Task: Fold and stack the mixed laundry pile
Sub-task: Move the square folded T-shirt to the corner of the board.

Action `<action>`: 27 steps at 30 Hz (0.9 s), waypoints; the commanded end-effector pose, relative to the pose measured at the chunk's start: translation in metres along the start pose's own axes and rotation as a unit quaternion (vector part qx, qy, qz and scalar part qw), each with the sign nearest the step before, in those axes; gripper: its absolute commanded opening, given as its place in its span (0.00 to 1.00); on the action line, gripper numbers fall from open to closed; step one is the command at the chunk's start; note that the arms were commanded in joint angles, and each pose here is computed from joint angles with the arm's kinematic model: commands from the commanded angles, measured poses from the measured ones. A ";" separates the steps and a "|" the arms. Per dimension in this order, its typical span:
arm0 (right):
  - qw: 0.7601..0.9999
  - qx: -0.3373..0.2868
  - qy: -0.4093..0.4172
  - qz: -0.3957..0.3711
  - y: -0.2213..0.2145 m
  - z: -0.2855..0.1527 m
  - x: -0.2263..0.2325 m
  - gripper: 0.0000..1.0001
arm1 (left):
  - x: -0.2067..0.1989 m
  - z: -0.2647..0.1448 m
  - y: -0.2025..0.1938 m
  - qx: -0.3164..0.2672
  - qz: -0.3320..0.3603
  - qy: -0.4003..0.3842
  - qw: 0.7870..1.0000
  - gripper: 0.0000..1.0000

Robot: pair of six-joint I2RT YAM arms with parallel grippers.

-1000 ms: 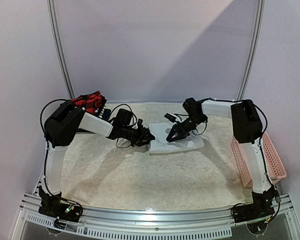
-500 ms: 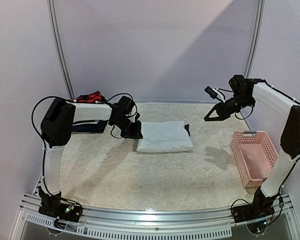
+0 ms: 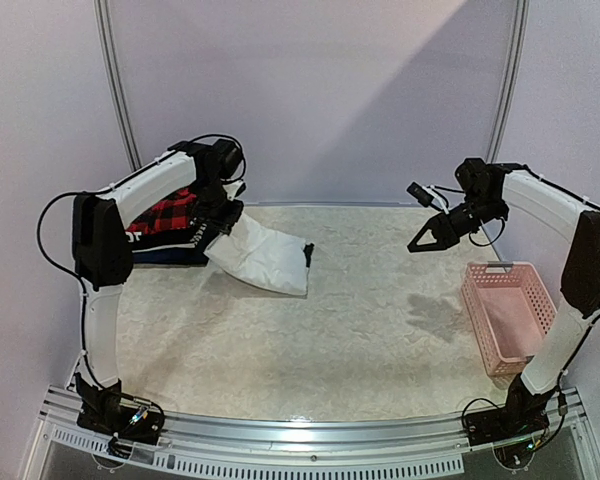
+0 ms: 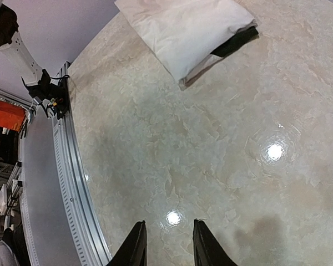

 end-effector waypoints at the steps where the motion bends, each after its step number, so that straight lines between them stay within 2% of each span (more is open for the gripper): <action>1: 1.000 -0.003 0.005 -0.007 -0.005 -0.001 0.004 0.28 | 0.026 -0.018 -0.002 0.037 0.056 0.103 0.992 0.00; 7: 1.000 0.001 0.006 -0.003 -0.010 0.002 0.002 0.28 | 0.047 -0.040 0.018 0.017 0.071 0.178 0.981 0.00; 15: 1.000 0.008 0.003 0.006 -0.016 0.007 -0.003 0.28 | 0.067 -0.076 0.037 -0.051 0.062 0.213 0.974 0.00; 21: 1.000 0.017 0.002 0.013 -0.022 0.011 -0.008 0.28 | 0.085 -0.103 0.043 -0.080 0.067 0.260 0.960 0.00; 27: 1.000 0.024 -0.007 0.015 -0.025 0.014 -0.012 0.28 | 0.099 -0.134 0.045 -0.121 0.051 0.270 0.954 0.00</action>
Point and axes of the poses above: each gripper's point midway between its finger pads, its own z axis out along the fingers, its own x axis along the line the jaws close on, y = z × x, the point moved 7 cm from there along -z, back along the fingers, and after that the axes turned 6 degrees about z, right-handed, at the moved point
